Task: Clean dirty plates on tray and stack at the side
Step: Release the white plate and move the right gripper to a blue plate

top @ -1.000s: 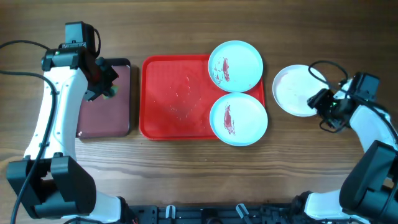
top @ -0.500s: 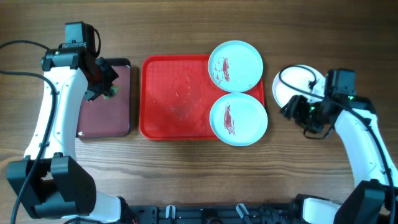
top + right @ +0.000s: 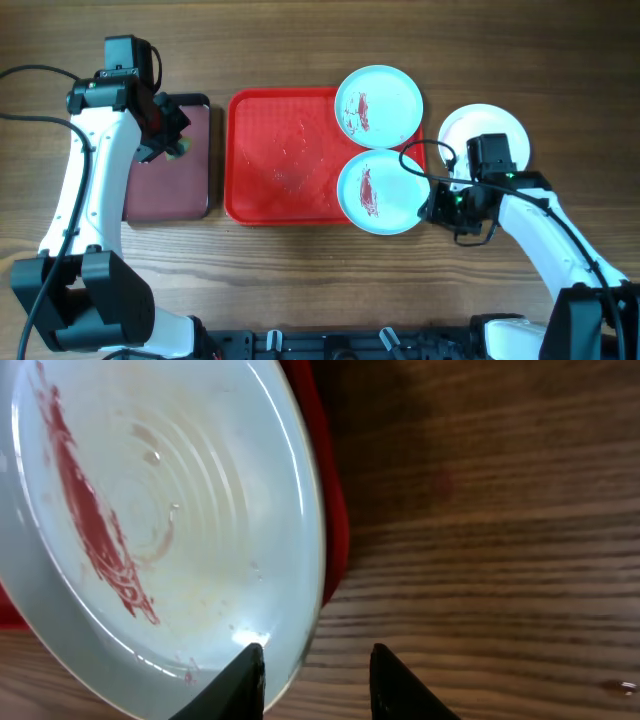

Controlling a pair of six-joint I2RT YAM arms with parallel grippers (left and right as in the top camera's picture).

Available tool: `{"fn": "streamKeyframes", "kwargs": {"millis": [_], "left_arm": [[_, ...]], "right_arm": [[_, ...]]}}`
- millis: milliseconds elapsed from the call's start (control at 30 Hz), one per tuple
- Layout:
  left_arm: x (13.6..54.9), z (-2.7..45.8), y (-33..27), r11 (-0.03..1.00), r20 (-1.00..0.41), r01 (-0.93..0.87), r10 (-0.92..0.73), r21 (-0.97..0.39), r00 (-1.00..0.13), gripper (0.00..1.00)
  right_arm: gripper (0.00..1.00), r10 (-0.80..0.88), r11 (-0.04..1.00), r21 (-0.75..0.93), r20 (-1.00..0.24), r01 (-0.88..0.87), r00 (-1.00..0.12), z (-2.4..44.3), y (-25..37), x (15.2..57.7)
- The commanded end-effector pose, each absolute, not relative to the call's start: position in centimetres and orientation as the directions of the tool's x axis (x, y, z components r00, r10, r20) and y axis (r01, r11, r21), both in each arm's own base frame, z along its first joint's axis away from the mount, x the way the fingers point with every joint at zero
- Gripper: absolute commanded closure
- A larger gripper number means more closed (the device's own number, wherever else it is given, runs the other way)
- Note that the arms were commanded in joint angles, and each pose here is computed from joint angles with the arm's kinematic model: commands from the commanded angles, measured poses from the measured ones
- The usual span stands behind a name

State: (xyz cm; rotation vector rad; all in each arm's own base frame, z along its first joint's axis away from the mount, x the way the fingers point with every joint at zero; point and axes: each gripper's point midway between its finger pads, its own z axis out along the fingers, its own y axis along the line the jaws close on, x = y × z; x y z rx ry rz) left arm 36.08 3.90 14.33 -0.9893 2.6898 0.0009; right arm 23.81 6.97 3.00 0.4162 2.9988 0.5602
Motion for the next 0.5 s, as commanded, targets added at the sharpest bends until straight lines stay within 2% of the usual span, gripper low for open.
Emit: {"fn": "streamKeyframes", "kwargs": {"millis": [0, 133, 267, 467], "left_arm": [[36.0, 14.0, 3.8, 0.764, -0.241, -0.639, -0.640, -0.094, -0.729, 0.96], [35.9, 13.9, 3.8, 0.764, -0.241, -0.639, -0.640, -0.094, -0.730, 0.96], [35.9, 13.9, 3.8, 0.764, -0.241, -0.639, -0.640, -0.094, -0.730, 0.96], [36.0, 14.0, 3.8, 0.764, -0.243, -0.638, -0.640, -0.095, -0.729, 0.96]], "right_arm": [[0.69, 0.281, 0.897, 0.361, -0.014, 0.257, -0.960, 2.7, 7.2, 24.0], [0.79, 0.281, 0.897, 0.361, -0.018, 0.256, -0.959, 2.7, 7.3, 24.1], [0.79, 0.281, 0.898, 0.361, -0.029, 0.252, -0.959, 2.7, 7.2, 24.3], [0.85, 0.284, 0.898, 0.366, -0.057, 0.244, -0.957, 2.6, 7.2, 25.1]]}}
